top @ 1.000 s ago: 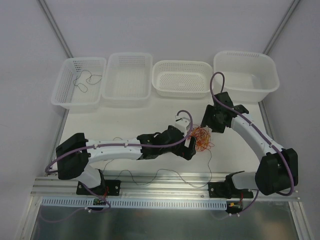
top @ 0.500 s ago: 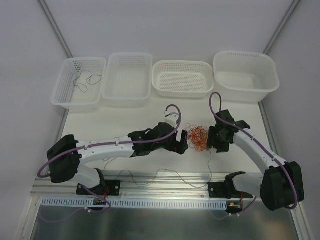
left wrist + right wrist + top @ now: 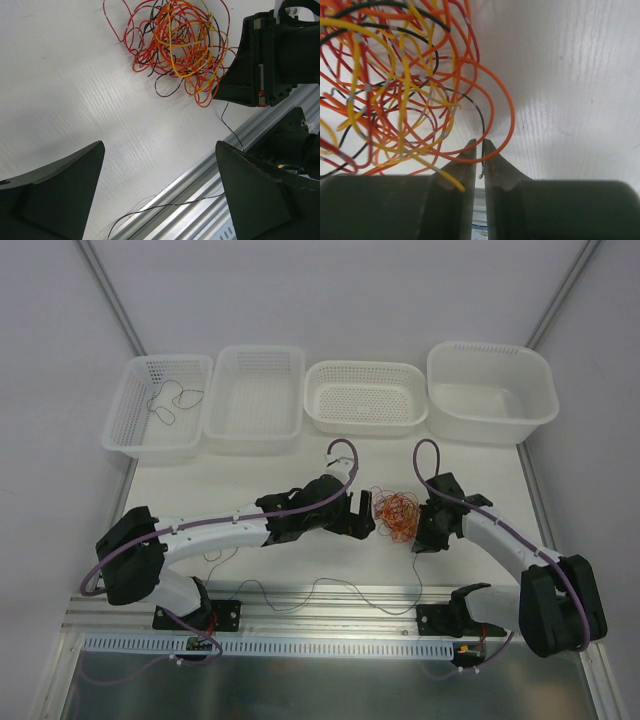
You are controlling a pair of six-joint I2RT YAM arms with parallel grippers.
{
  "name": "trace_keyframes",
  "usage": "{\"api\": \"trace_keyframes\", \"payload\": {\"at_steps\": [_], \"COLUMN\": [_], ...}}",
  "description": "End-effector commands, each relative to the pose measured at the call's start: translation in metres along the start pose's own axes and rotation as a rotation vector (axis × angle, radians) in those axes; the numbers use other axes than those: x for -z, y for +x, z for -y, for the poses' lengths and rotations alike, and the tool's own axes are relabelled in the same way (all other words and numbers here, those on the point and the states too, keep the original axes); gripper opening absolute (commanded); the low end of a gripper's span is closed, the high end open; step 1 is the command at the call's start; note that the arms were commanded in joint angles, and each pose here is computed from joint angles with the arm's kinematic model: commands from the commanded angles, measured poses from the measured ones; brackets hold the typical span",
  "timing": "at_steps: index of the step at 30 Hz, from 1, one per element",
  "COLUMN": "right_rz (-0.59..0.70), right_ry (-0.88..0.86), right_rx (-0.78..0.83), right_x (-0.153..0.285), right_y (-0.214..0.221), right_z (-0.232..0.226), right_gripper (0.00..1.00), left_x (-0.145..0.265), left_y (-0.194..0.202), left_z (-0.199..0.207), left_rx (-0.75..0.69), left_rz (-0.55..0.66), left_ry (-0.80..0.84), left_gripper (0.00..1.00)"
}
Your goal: Untangle the cables
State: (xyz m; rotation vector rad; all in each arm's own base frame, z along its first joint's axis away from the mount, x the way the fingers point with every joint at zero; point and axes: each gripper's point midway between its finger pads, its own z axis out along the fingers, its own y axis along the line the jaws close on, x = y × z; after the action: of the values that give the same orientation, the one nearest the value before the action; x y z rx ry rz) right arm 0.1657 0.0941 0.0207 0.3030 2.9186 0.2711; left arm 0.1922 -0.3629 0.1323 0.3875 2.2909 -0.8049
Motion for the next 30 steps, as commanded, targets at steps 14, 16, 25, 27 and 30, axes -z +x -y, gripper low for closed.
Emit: {"api": "trace_keyframes", "payload": {"at_steps": [14, 16, 25, 27, 30], "right_rz": [0.179, 0.208, 0.263, 0.262, 0.258], "right_ry": [-0.16, -0.188, -0.239, -0.253, -0.272], "right_rx": [0.057, 0.066, 0.131, 0.142, 0.165], "right_x": [0.046, 0.056, 0.078, 0.08, 0.082], "right_y": [-0.02, -0.024, -0.029, -0.027, -0.024], "right_z": [-0.027, -0.033, -0.042, -0.045, -0.048], "right_gripper": [0.01, 0.01, 0.01, 0.01, 0.01], "left_x": [-0.056, -0.064, -0.105, -0.114, -0.124], "left_y": [-0.027, -0.025, -0.037, -0.043, -0.049], "left_z": [0.076, 0.075, 0.047, 0.037, 0.03], "left_rx": [-0.161, -0.168, -0.141, -0.115, -0.086], "left_rz": [-0.086, -0.092, -0.038, -0.025, -0.011], "left_ry": [0.231, 0.222, 0.063, 0.025, -0.005], "left_gripper": [0.96, 0.96, 0.86, 0.83, 0.74]}}
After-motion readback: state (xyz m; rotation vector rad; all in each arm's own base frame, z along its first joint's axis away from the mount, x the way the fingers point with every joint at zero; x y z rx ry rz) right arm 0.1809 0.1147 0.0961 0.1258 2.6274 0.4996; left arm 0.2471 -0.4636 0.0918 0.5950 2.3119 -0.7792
